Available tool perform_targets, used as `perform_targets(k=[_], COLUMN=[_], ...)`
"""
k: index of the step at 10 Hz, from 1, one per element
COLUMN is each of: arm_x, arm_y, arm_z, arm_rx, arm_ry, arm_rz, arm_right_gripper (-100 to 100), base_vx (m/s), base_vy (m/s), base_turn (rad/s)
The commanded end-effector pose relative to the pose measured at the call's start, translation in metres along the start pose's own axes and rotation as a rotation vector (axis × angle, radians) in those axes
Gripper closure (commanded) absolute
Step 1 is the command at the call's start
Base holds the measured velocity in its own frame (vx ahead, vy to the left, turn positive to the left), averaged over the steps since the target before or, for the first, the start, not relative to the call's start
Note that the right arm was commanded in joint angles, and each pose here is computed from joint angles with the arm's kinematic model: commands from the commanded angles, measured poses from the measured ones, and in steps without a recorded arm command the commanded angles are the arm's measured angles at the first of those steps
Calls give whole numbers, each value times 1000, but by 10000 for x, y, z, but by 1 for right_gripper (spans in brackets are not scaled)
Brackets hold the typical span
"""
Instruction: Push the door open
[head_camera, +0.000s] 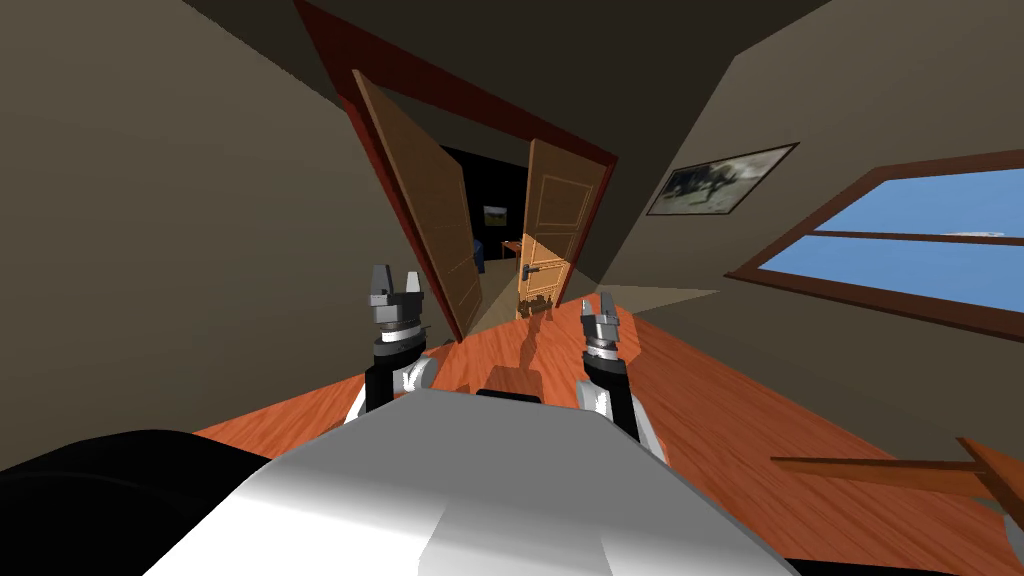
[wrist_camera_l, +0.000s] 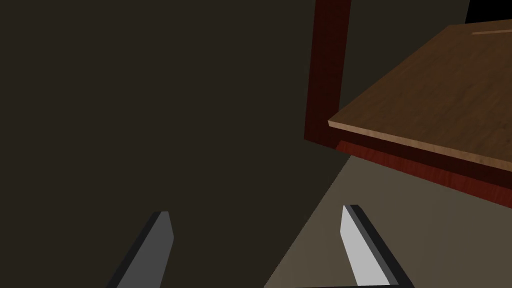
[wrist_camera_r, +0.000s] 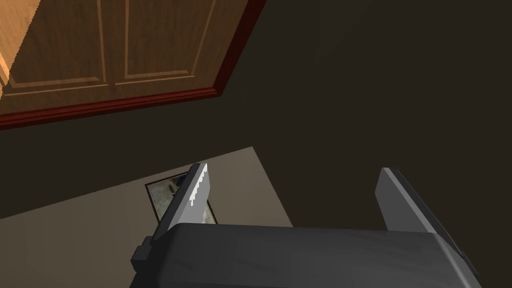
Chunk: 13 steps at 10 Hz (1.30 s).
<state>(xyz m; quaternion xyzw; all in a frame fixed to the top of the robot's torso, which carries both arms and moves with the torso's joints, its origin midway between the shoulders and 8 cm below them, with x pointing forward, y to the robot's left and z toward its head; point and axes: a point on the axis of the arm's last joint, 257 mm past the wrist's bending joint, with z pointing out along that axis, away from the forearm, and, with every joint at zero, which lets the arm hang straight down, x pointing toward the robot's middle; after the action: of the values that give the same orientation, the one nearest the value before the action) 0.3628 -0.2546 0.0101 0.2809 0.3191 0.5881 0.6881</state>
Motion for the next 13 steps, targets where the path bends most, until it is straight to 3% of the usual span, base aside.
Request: perform_targets(k=[1, 13], arm_x=[43, 357], arm_y=[-90, -799], arm_z=[-6, -133], arm_rx=[7, 84], arm_ry=[18, 176], arm_rz=[11, 92], arm_right_gripper=[-100, -100], base_vx=[124, 113], base_vy=[20, 11], base_turn=[-2, -2])
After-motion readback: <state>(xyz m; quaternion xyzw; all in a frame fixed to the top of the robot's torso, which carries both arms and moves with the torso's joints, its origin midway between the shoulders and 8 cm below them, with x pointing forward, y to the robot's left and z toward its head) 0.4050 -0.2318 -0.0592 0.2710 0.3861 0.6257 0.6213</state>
